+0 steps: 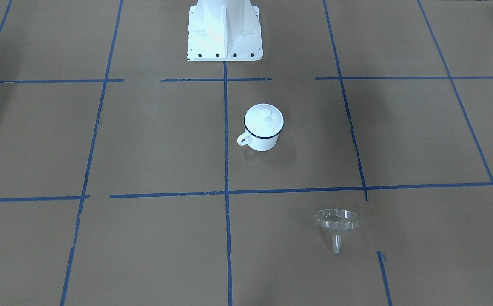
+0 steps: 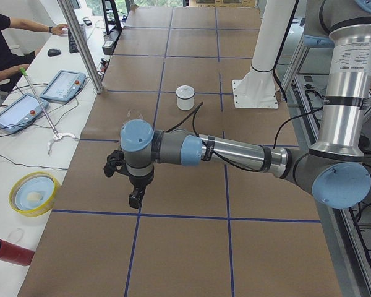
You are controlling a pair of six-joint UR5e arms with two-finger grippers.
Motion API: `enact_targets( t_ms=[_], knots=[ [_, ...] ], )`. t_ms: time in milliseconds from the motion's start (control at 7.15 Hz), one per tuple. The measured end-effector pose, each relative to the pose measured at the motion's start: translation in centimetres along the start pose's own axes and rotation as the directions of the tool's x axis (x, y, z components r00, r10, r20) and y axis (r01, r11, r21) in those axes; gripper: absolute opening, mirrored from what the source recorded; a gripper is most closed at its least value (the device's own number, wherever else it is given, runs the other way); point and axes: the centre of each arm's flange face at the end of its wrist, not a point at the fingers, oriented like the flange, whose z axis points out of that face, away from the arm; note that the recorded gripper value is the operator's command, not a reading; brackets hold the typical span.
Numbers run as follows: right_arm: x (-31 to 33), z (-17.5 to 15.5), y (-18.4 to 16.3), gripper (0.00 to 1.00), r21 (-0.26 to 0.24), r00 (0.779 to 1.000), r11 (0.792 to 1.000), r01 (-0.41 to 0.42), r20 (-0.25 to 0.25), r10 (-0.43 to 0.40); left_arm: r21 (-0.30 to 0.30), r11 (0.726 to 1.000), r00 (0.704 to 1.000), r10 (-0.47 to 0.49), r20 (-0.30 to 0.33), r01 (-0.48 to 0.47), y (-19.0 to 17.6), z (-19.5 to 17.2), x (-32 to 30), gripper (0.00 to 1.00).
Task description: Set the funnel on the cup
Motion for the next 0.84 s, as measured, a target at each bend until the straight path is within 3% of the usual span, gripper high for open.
enact_targets(
  t_ms=[280, 420, 559, 839],
  knots=[
    [0.0, 0.0, 0.0, 1.0, 0.0, 1.0, 1.0, 0.0, 0.0, 0.0, 0.025, 0.999, 0.995, -0.025, -0.1, 0.028, -4.0, -1.1, 18.7, 1.0],
    [0.0, 0.0, 0.0, 1.0, 0.0, 1.0, 1.0, 0.0, 0.0, 0.0, 0.003, 0.999, 0.984, -0.044, -0.17, 0.045, -4.8, -0.7, 28.5, 1.0],
    [0.0, 0.0, 0.0, 1.0, 0.0, 1.0, 1.0, 0.0, 0.0, 0.0, -0.038, 0.998, 0.972, -0.053, -0.227, 0.045, -4.3, 0.1, 37.0, 1.0],
    [0.0, 0.0, 0.0, 1.0, 0.0, 1.0, 1.0, 0.0, 0.0, 0.0, -0.104, 0.991, 0.961, -0.109, -0.253, 0.085, -1.2, 2.8, 50.1, 1.0]
  ],
)
